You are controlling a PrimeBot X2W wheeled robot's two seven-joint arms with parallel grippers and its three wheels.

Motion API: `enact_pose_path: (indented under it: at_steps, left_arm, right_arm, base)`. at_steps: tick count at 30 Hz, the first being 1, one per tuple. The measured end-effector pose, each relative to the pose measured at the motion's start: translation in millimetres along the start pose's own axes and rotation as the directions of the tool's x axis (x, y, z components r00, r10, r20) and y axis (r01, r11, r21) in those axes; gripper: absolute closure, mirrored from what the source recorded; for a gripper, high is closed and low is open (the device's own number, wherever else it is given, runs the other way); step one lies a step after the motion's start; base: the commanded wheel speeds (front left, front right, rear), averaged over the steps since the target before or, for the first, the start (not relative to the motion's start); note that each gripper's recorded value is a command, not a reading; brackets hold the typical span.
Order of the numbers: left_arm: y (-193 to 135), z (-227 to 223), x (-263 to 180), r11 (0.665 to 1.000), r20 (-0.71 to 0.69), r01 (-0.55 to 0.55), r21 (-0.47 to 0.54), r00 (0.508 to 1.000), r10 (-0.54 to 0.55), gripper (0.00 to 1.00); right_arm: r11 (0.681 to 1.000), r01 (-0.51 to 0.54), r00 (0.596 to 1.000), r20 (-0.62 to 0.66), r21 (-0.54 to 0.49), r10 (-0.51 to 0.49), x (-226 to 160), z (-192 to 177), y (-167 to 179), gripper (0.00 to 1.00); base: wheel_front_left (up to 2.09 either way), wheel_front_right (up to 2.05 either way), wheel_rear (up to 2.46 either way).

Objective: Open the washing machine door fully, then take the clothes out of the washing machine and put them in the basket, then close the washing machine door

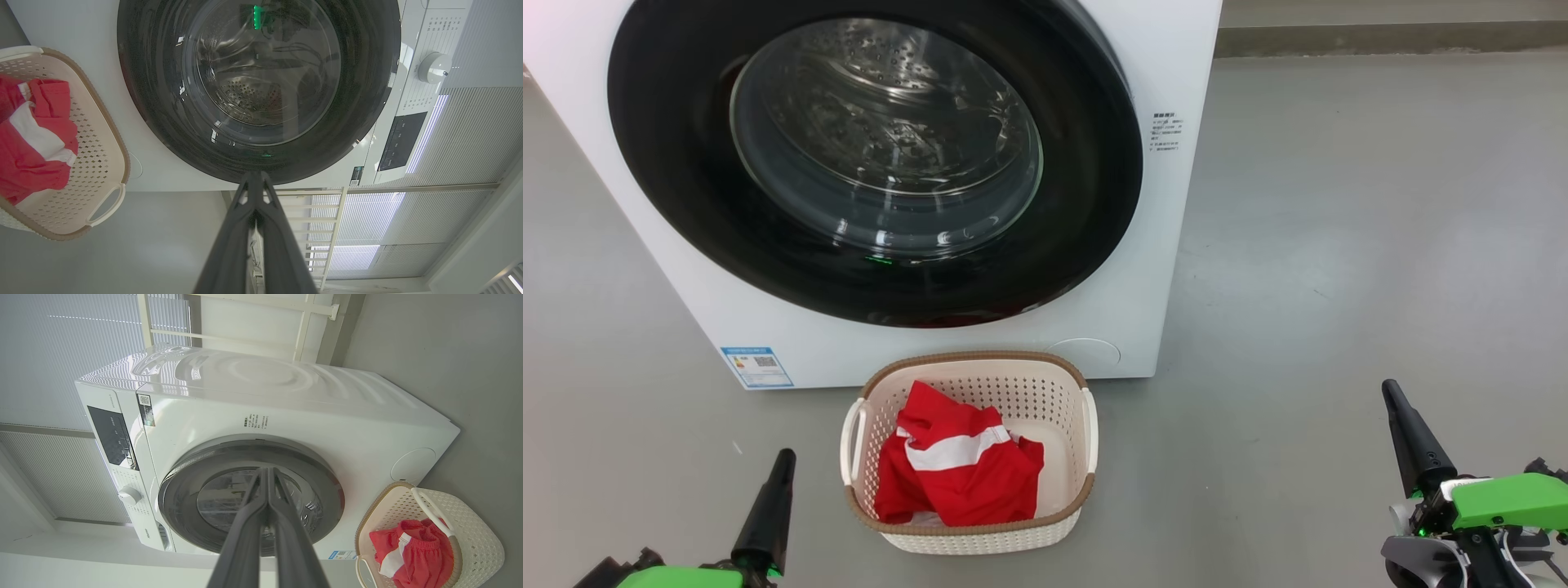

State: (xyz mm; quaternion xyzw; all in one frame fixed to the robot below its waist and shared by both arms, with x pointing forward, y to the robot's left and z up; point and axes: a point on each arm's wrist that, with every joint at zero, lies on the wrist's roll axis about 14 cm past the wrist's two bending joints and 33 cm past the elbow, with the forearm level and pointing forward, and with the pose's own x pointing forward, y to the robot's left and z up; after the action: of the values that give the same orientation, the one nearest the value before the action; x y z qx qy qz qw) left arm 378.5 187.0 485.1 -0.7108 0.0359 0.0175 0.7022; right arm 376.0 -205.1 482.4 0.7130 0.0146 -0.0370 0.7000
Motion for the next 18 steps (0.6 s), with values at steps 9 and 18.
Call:
enact_pose_path:
  at_steps: [9, 18]
  left_arm:
    - [-0.1, 0.4, 0.0, 1.000, 0.001, 0.000, 0.000, 1.000, 0.000, 1.00]
    - [-0.1, 0.4, 0.0, 1.000, 0.001, 0.000, 0.000, 1.000, 0.000, 1.00]
  right_arm:
    - [1.000, 0.000, 1.000, 0.000, 0.000, 0.000, 0.0, 0.1, 0.0, 1.00]
    - [1.000, 0.000, 1.000, 0.000, 0.000, 0.000, 0.0, 0.1, 0.0, 1.00]
  base:
    - [0.00, 0.00, 0.00]
    - [0.00, 0.00, 0.00]
